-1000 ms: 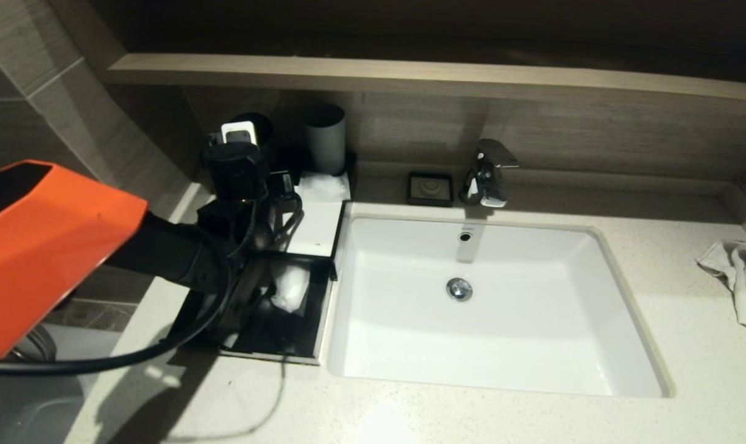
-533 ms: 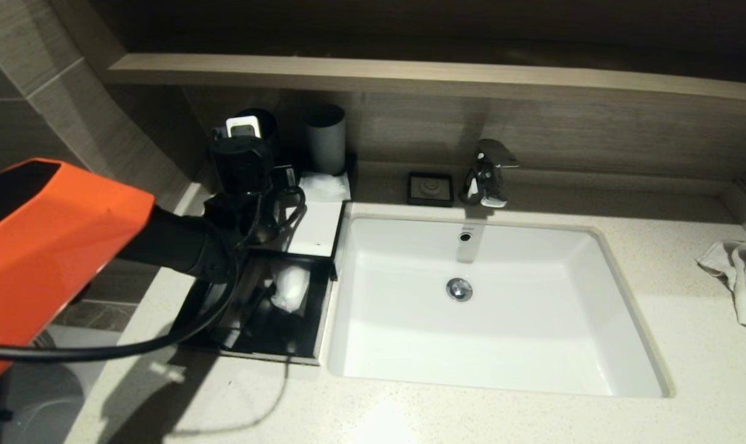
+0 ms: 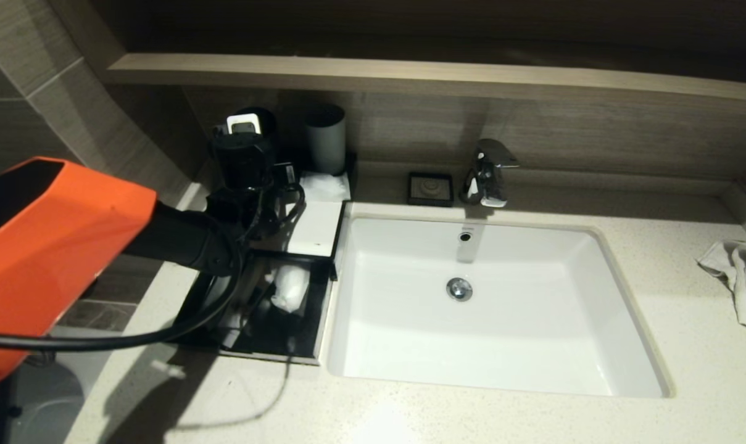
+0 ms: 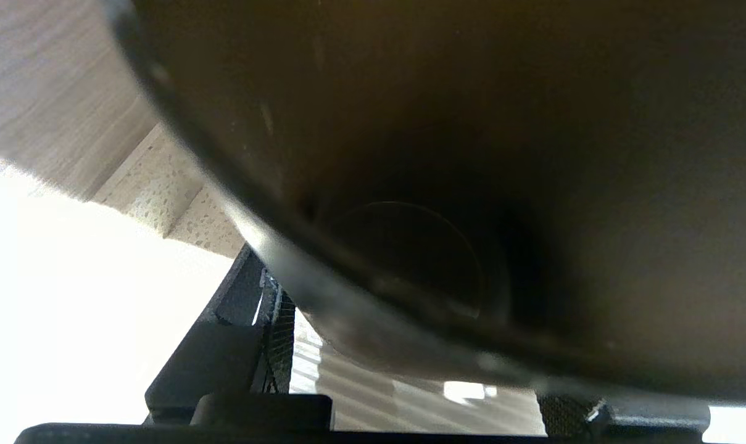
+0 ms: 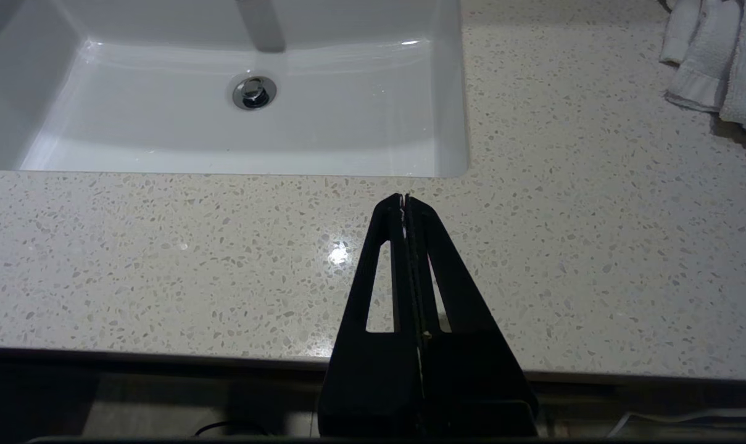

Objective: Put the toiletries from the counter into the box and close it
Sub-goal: Place the cup on the storage box

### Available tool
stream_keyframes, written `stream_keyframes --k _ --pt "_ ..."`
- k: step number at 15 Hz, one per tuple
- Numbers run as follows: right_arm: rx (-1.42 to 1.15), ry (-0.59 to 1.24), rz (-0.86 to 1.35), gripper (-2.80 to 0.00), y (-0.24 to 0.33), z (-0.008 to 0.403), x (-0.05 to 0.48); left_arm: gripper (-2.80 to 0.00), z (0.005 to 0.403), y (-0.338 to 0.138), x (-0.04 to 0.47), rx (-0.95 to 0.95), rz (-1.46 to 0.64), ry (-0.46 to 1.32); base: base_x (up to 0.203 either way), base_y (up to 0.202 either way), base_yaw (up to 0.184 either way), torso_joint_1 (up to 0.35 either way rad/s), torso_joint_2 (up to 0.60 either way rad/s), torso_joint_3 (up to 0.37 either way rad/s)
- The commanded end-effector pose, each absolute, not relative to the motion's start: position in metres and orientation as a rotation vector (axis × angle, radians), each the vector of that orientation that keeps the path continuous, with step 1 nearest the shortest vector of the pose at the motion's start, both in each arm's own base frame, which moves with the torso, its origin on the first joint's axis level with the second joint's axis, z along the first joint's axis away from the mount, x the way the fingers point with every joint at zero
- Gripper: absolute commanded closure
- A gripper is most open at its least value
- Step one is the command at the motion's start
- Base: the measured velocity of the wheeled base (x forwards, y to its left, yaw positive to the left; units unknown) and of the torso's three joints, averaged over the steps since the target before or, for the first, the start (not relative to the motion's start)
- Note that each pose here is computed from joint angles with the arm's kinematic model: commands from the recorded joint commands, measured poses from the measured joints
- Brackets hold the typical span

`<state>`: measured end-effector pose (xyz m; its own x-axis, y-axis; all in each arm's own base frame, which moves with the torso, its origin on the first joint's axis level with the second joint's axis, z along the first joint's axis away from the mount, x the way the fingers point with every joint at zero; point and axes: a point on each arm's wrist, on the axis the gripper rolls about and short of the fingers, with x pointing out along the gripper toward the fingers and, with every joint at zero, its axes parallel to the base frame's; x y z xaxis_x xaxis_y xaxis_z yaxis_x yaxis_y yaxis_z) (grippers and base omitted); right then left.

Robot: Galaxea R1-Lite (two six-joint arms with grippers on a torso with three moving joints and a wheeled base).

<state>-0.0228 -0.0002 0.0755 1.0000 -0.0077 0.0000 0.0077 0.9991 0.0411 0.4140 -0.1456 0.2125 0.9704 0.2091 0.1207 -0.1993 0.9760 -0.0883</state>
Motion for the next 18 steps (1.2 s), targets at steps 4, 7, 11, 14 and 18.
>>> stream_keyframes --k 4,7,11,14,18 --pt "0.041 0.000 -0.008 0.00 0.000 0.075 -0.023 0.00 0.210 -0.145 0.423 -0.085 0.216 -0.142 0.000 0.000 0.000 0.000 0.00 0.000" --pt "0.041 0.000 -0.008 0.00 0.000 0.075 -0.023 0.00 0.213 -0.145 0.425 -0.088 0.219 -0.143 0.000 0.000 0.000 0.000 0.00 0.000" --pt "0.041 0.000 -0.008 0.00 0.000 0.075 -0.023 0.00 0.218 -0.143 0.432 -0.099 0.229 -0.151 0.000 0.000 0.000 0.000 0.00 0.000" --pt "0.041 0.000 -0.008 0.00 0.000 0.075 -0.023 0.00 0.220 -0.143 0.435 -0.115 0.228 -0.152 0.000 0.000 0.000 0.000 0.00 0.000" --pt "0.041 0.000 -0.008 0.00 0.000 0.075 -0.023 0.00 0.219 -0.144 0.436 -0.121 0.227 -0.153 0.000 0.000 0.000 0.000 0.00 0.000"
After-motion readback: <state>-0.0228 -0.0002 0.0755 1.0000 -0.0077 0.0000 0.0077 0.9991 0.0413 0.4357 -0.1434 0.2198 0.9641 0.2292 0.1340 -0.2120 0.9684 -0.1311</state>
